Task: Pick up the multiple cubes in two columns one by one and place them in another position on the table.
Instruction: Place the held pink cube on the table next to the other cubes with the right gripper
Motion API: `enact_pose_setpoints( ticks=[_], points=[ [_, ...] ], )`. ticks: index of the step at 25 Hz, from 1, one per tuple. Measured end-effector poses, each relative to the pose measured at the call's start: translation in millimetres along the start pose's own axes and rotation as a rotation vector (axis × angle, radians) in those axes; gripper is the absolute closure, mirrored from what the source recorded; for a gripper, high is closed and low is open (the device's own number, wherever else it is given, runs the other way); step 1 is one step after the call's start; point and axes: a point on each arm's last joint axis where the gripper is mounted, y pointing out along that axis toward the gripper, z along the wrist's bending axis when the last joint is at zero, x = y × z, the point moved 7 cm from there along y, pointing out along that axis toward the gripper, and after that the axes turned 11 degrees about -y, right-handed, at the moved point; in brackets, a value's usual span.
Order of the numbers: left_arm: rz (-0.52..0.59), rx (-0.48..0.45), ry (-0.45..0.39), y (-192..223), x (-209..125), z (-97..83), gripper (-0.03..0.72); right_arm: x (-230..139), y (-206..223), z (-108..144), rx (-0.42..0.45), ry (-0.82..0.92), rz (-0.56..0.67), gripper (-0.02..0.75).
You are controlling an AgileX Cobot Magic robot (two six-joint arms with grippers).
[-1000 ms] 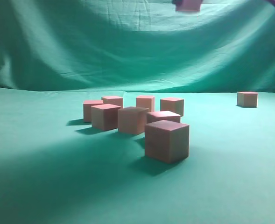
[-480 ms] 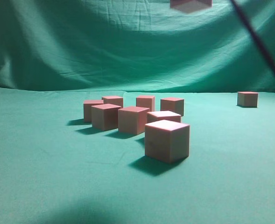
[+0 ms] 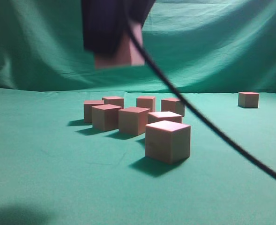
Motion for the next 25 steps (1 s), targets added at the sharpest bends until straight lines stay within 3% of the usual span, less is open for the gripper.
enact_pose_setpoints(
  ticks=[15,25],
  points=[
    [0.0,0.0,0.0,0.0,0.0,0.0,0.688,5.6,71.5,-12.8,-0.006,-0.074,0.069,0.479],
    [0.0,0.0,0.0,0.0,0.0,0.0,0.688,6.3,76.3,-13.7,-0.008,-0.078,0.069,0.479]
  ],
)
